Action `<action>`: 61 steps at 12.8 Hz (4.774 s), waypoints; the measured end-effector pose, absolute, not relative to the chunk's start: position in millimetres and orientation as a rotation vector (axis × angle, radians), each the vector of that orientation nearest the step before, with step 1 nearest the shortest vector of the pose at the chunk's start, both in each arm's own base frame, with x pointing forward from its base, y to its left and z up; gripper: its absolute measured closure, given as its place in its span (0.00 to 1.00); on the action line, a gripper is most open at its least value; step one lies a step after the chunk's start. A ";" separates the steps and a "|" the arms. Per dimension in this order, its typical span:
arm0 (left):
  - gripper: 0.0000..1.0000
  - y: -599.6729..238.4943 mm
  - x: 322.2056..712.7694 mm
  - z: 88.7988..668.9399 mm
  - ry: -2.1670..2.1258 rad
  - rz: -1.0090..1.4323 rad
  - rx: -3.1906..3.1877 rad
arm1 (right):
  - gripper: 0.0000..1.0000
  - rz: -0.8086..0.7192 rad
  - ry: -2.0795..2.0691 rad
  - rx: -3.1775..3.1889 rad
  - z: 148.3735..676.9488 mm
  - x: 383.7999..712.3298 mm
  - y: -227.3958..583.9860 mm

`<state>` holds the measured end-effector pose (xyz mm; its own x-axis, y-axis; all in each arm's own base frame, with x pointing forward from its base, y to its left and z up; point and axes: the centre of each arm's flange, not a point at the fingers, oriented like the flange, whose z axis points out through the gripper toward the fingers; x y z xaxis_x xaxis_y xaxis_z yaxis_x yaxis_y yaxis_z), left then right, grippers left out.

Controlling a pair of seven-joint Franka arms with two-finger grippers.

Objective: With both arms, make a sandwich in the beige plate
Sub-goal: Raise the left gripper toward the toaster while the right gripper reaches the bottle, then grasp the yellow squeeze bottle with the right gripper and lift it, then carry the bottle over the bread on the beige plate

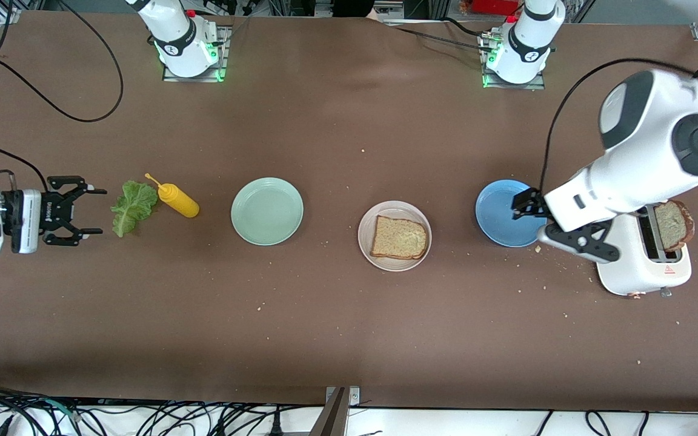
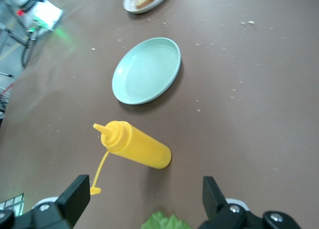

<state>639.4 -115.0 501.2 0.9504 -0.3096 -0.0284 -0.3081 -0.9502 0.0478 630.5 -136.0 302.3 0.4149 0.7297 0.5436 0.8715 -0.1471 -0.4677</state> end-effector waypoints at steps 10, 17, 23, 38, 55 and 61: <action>0.00 -83.5 628.4 576.5 -0.395 -0.136 3.117 | 0.00 -0.446 -1.408 -1.528 173.2 605.6 -135.5; 0.00 -66.1 628.0 581.3 -0.274 -0.128 3.169 | 0.00 -0.535 -1.335 -1.352 109.5 569.5 -125.6; 0.00 -76.2 580.5 608.6 -0.161 -0.124 3.217 | 0.00 -0.603 -1.313 -1.297 108.1 570.0 -103.6; 0.00 -73.6 571.8 609.2 -0.129 -0.137 3.187 | 0.74 -0.671 -1.317 -1.293 96.3 571.2 -64.9; 0.00 -59.4 573.3 609.6 -0.090 -0.137 3.186 | 0.96 -0.176 -1.749 -2.084 414.1 645.9 265.4; 0.00 -59.3 573.3 609.6 -0.090 -0.137 3.186 | 0.96 -0.170 -1.835 -2.542 396.7 591.3 410.5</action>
<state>573.3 -59.3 609.6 0.9948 -0.0540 -0.0869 -0.0582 -0.9972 -0.0464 591.3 410.5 396.7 0.3108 0.9463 0.0886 0.9465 -0.3167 0.0617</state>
